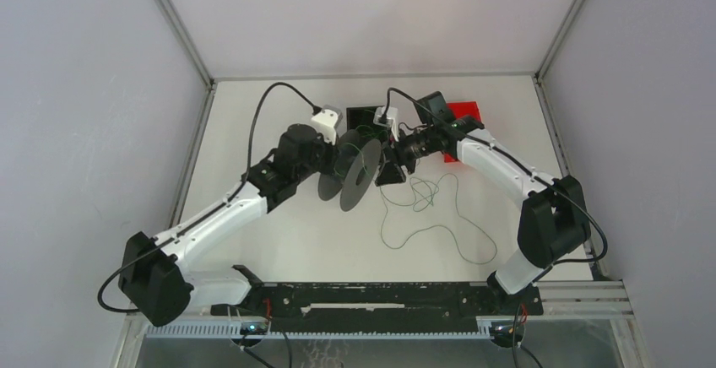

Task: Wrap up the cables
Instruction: Wrap the cable around the cable reel.

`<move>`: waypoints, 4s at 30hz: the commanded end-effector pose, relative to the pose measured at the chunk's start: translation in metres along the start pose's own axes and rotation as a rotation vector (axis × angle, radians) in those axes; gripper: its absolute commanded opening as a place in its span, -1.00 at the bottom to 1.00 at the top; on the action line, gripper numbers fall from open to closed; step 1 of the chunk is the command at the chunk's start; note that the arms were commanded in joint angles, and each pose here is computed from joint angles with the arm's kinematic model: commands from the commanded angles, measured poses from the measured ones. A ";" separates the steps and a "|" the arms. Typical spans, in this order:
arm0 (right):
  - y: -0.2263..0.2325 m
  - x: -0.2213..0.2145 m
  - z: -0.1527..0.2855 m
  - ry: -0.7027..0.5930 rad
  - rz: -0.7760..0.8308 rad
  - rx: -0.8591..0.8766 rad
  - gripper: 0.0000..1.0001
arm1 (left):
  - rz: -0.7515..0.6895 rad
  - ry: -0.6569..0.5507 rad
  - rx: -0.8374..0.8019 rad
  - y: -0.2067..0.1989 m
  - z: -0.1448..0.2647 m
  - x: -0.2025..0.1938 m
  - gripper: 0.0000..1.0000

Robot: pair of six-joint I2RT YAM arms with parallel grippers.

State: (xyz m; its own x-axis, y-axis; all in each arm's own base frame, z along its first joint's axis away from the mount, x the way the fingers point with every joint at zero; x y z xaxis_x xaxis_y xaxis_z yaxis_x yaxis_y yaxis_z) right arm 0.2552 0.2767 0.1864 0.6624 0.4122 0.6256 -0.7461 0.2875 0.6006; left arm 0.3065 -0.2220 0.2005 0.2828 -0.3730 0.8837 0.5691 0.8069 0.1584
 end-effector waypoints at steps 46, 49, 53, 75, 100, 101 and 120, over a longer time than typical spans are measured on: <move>-0.054 0.077 0.082 -0.388 0.144 -0.450 -1.00 | -0.039 -0.263 -0.259 0.003 0.065 0.101 -0.99; -0.074 0.070 0.082 -0.371 0.088 -0.484 -1.00 | -0.018 -0.289 -0.287 0.001 0.073 0.111 -0.99; -0.084 0.064 0.073 -0.349 0.050 -0.456 -1.00 | 0.023 -0.315 -0.311 0.002 0.081 0.124 -0.99; -0.036 0.035 -0.002 -0.296 0.001 -0.063 -0.98 | 0.432 -0.424 -0.234 0.050 0.117 0.176 -0.99; -0.039 -0.017 -0.055 -0.265 -0.224 -0.011 0.14 | 0.600 -0.439 -0.048 0.108 0.120 0.172 -0.99; -0.042 -0.019 -0.059 -0.265 -0.237 -0.033 0.16 | 0.602 -0.440 -0.047 0.109 0.121 0.172 -0.99; -0.057 -0.035 -0.112 -0.265 -0.395 -0.179 0.26 | 0.616 -0.454 -0.019 0.118 0.128 0.171 -0.99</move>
State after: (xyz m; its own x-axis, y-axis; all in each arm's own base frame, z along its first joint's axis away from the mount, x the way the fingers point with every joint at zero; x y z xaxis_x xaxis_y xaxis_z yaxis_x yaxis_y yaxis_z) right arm 0.2596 0.3334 0.0754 0.8797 0.0571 0.4721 -0.4299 0.5199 0.7382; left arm 0.3342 -0.1359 0.3537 0.3921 0.3080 0.8668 0.3437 0.8250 -0.4486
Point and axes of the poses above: each gripper's point midway between its finger pads, its own z axis back along the fingers, its own y axis along the line the jaws close on, x = y × z, the point moved 1 cm from there along z, back along the fingers, and after that the axes turned 13 degrees about -z, right-handed, at the moved point
